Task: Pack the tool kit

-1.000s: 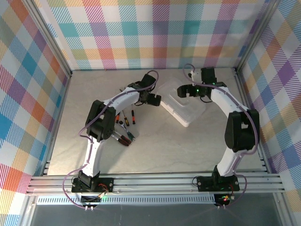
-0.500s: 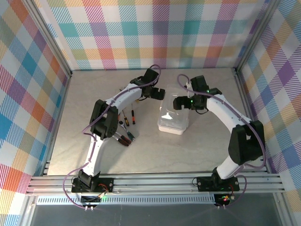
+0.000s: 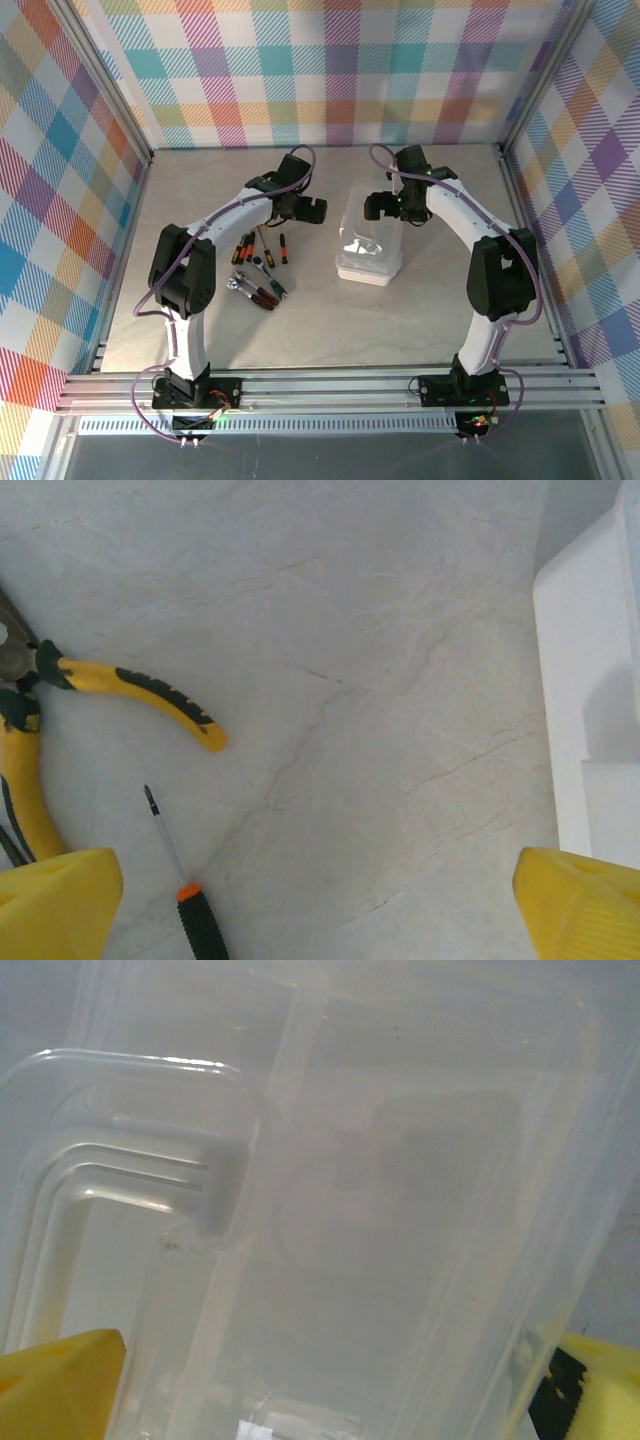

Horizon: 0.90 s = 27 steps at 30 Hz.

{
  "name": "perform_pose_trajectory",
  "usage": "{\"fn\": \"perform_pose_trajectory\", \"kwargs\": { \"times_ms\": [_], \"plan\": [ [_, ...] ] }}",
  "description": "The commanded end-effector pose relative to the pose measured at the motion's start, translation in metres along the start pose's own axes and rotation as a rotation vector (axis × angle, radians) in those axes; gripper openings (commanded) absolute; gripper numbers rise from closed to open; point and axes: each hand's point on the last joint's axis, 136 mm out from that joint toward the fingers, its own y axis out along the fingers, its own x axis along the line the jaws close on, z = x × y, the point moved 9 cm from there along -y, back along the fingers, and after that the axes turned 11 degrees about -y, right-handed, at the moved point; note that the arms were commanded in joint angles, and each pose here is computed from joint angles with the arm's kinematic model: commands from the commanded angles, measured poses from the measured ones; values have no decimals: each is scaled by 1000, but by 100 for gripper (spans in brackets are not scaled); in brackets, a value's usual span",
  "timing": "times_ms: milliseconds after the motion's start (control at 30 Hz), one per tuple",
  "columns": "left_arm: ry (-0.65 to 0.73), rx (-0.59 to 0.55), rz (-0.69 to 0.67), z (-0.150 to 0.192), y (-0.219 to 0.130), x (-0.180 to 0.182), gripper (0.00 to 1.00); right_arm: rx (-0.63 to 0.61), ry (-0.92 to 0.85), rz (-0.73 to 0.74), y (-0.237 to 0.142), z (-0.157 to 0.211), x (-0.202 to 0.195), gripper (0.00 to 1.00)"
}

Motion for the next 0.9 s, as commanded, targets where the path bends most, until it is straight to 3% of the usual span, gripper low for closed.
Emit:
{"fn": "perform_pose_trajectory", "kwargs": {
  "times_ms": [0, 100, 400, 567, 867],
  "plan": [
    [-22, 29, 41, 8, 0, 1, 100, 75, 23, 22, 5, 16, -2, 99],
    [-38, 45, 89, 12, 1, -2, 100, 92, 29, 18, 10, 20, -2, 98],
    [-45, 53, 131, 14, -3, -4, 100, 76, 42, -35, 14, 19, -1, 76],
    [-74, 47, 222, 9, -12, -6, 100, -36, 55, -163, 0, 16, -4, 70],
    [-154, 39, 447, 1, -35, -13, 100, -262, 92, -480, -13, 32, -13, 69]
  ]
}}
